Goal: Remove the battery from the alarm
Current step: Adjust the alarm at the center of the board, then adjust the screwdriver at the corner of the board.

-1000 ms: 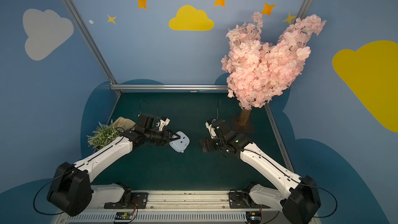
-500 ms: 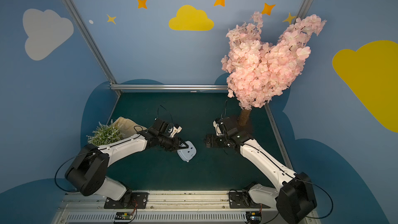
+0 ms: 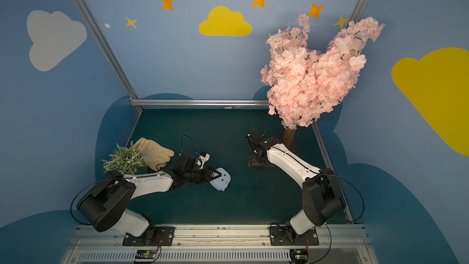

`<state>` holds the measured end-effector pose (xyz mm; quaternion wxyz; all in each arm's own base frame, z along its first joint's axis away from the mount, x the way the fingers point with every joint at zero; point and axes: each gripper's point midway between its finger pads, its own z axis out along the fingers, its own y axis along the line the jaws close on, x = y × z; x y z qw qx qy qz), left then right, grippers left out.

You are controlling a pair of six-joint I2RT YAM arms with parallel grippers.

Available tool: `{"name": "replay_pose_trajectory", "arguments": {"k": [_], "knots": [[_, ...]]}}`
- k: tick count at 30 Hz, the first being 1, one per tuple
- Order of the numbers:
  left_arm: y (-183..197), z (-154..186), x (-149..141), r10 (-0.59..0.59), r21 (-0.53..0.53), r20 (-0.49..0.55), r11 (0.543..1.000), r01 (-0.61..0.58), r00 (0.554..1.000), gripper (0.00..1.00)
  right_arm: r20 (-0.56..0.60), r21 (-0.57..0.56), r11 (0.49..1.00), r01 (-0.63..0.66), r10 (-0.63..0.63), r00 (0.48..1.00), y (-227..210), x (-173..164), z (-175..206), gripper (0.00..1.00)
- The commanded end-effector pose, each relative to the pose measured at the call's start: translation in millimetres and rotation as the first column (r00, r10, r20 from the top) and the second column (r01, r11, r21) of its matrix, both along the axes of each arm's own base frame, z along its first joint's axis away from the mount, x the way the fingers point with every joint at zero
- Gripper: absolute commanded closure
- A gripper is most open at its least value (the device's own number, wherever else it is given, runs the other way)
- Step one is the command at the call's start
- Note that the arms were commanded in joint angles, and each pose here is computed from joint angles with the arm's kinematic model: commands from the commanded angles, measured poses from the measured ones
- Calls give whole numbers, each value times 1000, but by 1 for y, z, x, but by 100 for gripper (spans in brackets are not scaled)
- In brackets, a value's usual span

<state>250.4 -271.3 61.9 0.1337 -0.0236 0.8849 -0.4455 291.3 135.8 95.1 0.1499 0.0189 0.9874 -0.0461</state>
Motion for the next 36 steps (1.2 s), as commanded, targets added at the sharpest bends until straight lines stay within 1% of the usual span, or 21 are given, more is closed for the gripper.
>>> {"name": "replay_pose_trajectory", "arguments": {"k": [1, 4, 5, 8, 12, 14, 16, 18, 21, 25, 30, 33, 36], "knots": [[18, -2, 12, 157, 38, 62, 986, -160, 986, 87, -62, -98, 993, 72, -79, 995, -15, -2, -9, 16], [33, 0, 8, 229, 73, 98, 969, -237, 968, 84, -98, -100, 991, 88, -97, 990, -13, 4, -22, 18], [37, 0, 5, 244, 89, 106, 963, -254, 964, 79, -110, -96, 991, 91, -101, 989, -11, 6, -26, 18], [48, 1, -1, 253, 126, 122, 955, -268, 960, 58, -142, -56, 993, 102, -109, 984, -6, 11, -37, 21], [63, 0, -7, 259, 212, 122, 936, -280, 958, 41, -185, 6, 993, 122, -119, 976, -2, 17, -51, 29], [71, 2, -8, 271, 239, 129, 925, -295, 954, 36, -207, 41, 991, 126, -115, 972, -1, 21, -57, 33], [78, 3, -8, 283, 272, 132, 911, -310, 950, 26, -229, 76, 990, 121, -101, 968, 2, 25, -63, 34], [85, 5, -8, 280, 299, 127, 904, -306, 951, 20, -258, 91, 988, 124, -97, 961, 3, 27, -70, 37], [95, 10, -10, 287, 333, 123, 890, -312, 950, 8, -278, 90, 987, 130, -101, 955, 1, 29, -79, 37], [105, 20, -13, 297, 350, 124, 880, -322, 947, 3, -296, 80, 989, 123, -95, 951, 0, 29, -87, 39], [108, 35, -17, 291, 338, 143, 884, -323, 946, 2, -307, 66, 992, 110, -85, 948, -2, 30, -95, 41], [107, 40, -18, 289, 322, 148, 890, -322, 946, 1, -298, 53, 993, 109, -89, 950, -7, 34, -95, 41], [105, 44, -18, 284, 307, 148, 897, -317, 947, 0, -286, 58, 992, 109, -88, 954, -9, 40, -92, 38]]}}
